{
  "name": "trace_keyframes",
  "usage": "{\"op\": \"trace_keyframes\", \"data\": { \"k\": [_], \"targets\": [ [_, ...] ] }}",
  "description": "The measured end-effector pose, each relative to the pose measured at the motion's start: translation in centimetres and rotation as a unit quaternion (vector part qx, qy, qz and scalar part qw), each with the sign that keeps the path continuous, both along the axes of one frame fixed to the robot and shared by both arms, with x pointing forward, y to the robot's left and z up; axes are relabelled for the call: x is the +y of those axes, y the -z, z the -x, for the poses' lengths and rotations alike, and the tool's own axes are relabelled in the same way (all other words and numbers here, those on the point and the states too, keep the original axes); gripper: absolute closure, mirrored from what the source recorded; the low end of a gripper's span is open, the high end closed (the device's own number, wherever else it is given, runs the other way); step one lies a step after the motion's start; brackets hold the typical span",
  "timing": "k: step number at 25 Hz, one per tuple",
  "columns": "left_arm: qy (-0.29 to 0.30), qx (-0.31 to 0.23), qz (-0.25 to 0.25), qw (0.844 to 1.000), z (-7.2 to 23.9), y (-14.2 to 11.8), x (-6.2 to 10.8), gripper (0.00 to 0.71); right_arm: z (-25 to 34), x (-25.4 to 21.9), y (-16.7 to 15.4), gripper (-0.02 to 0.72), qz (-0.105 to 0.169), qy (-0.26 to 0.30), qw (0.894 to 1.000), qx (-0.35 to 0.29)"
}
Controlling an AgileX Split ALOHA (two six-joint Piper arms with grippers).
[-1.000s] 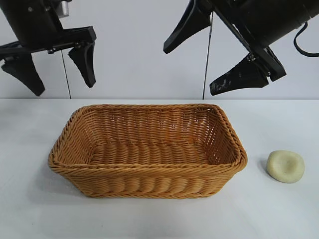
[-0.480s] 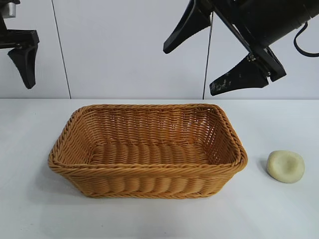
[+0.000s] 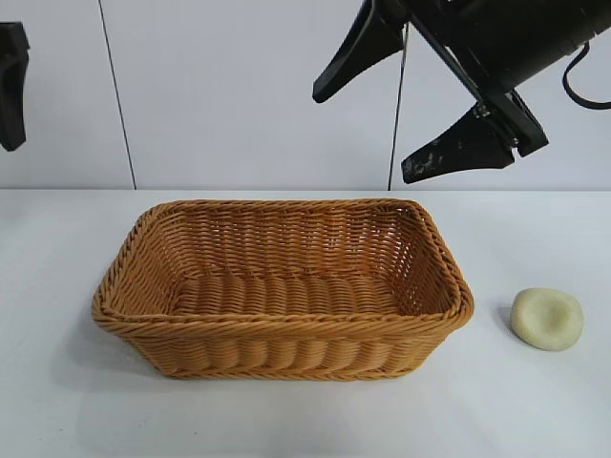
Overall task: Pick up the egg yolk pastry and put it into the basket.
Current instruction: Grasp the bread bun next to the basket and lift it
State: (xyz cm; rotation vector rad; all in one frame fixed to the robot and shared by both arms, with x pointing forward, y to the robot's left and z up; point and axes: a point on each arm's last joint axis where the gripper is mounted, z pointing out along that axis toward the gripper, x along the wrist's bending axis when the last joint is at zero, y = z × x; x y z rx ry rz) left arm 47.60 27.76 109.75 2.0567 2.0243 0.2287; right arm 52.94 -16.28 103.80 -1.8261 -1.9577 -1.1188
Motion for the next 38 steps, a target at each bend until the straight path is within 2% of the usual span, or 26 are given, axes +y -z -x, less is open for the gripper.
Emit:
{"op": "trace_keyframes", "data": {
  "k": [2, 8, 13, 16, 20, 23, 27, 31, 34, 38],
  "targets": [
    [0.0, -0.016, 0.0, 1.0, 3.1, -0.2, 0.3, 0.015, 0.0, 0.0, 0.0, 0.008, 0.0, 0.0, 1.0, 0.0],
    [0.0, -0.043, 0.001, 0.999, 11.3, 2.2, 1.0, 0.015, 0.0, 0.0, 0.0, 0.008, 0.0, 0.0, 1.0, 0.0],
    [-0.002, -0.123, 0.007, 0.992, 16.1, 4.5, 1.4, 0.015, 0.0, 0.0, 0.0, 0.008, 0.0, 0.0, 1.0, 0.0],
    [0.0, -0.181, 0.007, 0.983, 18.1, 5.3, 1.7, 0.015, 0.0, 0.0, 0.0, 0.008, 0.0, 0.0, 1.0, 0.0],
    [0.0, -0.253, 0.012, 0.967, 20.0, 5.0, 1.8, 0.015, 0.0, 0.0, 0.0, 0.008, 0.0, 0.0, 1.0, 0.0],
    [-0.001, -0.283, 0.014, 0.959, 20.8, 4.8, 1.9, 0.015, 0.1, 0.0, 0.0, 0.008, -0.001, -0.003, 1.0, 0.003],
    [-0.001, -0.288, 0.014, 0.957, 21.0, 4.7, 1.9, 0.015, 0.0, 0.0, -0.2, 0.008, 0.002, -0.008, 1.0, -0.001],
    [-0.007, -0.296, 0.013, 0.955, 21.3, 4.7, 2.0, 0.015, -0.4, -0.2, -1.2, 0.008, 0.036, -0.018, 0.999, -0.017],
    [-0.024, -0.327, 0.009, 0.945, 22.2, 4.6, 2.1, 0.015, -0.8, -0.8, -1.8, 0.008, 0.084, -0.012, 0.996, -0.019],
    [-0.037, -0.384, 0.007, 0.922, 24.0, 4.5, 2.2, 0.015, -1.4, -2.6, -2.2, 0.008, 0.155, 0.007, 0.988, -0.013]
  ]
}}
